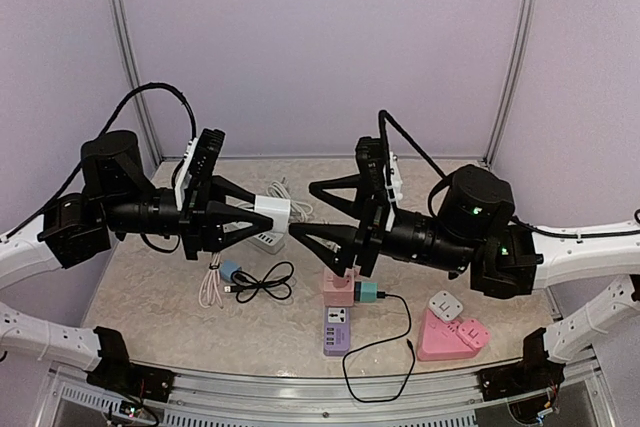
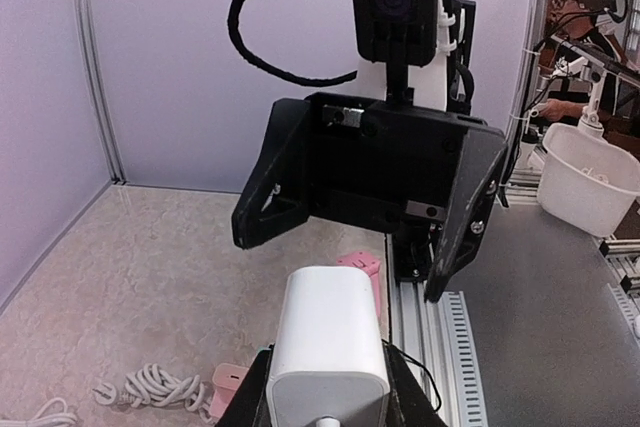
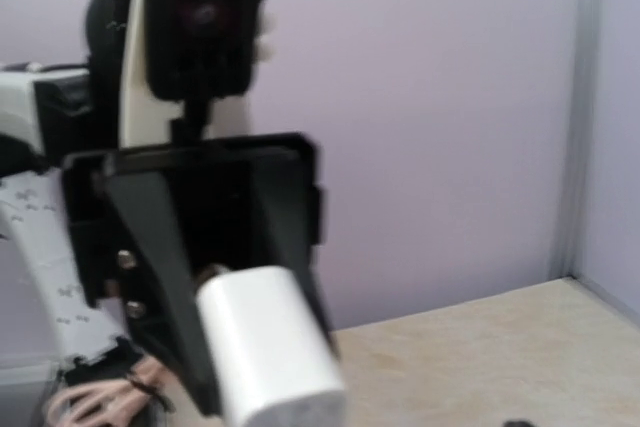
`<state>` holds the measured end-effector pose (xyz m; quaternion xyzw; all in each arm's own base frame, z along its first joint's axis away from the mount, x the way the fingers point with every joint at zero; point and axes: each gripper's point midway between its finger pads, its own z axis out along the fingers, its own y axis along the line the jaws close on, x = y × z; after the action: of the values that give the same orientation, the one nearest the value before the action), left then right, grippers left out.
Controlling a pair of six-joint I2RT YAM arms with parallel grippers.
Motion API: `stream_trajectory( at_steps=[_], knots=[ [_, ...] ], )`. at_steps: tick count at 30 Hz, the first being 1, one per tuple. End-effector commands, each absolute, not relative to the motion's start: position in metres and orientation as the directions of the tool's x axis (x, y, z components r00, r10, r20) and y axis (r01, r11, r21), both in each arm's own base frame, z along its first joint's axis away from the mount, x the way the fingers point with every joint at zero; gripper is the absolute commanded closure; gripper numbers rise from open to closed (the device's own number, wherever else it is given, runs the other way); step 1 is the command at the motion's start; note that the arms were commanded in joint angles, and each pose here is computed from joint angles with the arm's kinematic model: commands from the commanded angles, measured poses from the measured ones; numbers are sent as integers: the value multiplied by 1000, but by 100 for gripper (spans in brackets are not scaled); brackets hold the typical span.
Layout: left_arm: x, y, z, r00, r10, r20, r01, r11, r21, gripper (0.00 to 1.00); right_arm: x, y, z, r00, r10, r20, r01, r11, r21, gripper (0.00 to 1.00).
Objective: Insert the plug
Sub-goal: Adjust the plug.
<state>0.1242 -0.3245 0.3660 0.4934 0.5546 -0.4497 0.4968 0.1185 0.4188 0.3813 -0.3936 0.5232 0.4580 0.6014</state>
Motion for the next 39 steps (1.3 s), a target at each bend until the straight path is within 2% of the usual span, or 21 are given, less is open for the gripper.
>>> stream_trajectory(
  at_steps=[1,3,6,11,15,18,20,21,24,25,28,29,30,32,34,39],
  knots=[
    [116,-328,386,-7,20,-1000,998,62,-6,100,105,435,388,6,152,-988,-987,159,19,35],
    [115,-328,387,-3,17,-1000,998,56,-2,100,104,436,385,5,147,-989,-990,141,16,40],
    [113,-329,384,-9,22,-1000,999,48,-8,100,101,434,389,0,173,-985,-995,103,18,55],
    [112,-332,377,-15,30,-999,999,41,-13,100,104,439,390,1,164,-986,-996,91,14,58],
    [109,-334,377,-5,17,-1000,1000,31,-5,100,109,443,387,-8,142,-990,-995,98,22,70],
    [109,-334,376,0,16,-1000,999,33,0,100,110,446,386,-14,133,-991,-996,91,26,75],
    [109,-334,376,-1,17,-1000,999,35,0,100,110,448,384,-16,124,-992,-996,83,26,87],
    [110,-334,375,-2,18,-1000,999,37,-1,100,110,449,383,-18,119,-993,-996,81,28,99],
    [113,-333,367,13,36,-999,998,56,15,100,109,448,375,-22,87,-996,-996,79,29,100],
    [114,-332,363,28,49,-998,997,66,31,95,109,447,370,-23,65,-998,-996,82,28,100],
    [117,-324,341,58,123,-991,995,77,68,49,107,441,349,-19,-29,-999,-996,84,17,100],
    [117,-322,335,62,142,-988,995,73,72,36,107,438,342,-20,-65,-998,-996,88,14,100],
    [115,-320,329,62,163,-985,995,66,73,29,107,436,333,-24,-109,-994,-996,92,13,100],
    [112,-318,318,93,193,-977,994,42,103,24,106,431,328,-23,-142,-990,-996,92,9,100],
    [110,-317,310,99,210,-973,993,36,109,23,104,427,330,-20,-143,-990,-996,90,7,100],
    [108,-320,304,95,216,-972,994,38,105,28,103,425,337,-2,-123,-992,-996,87,-9,100]
  ],
)
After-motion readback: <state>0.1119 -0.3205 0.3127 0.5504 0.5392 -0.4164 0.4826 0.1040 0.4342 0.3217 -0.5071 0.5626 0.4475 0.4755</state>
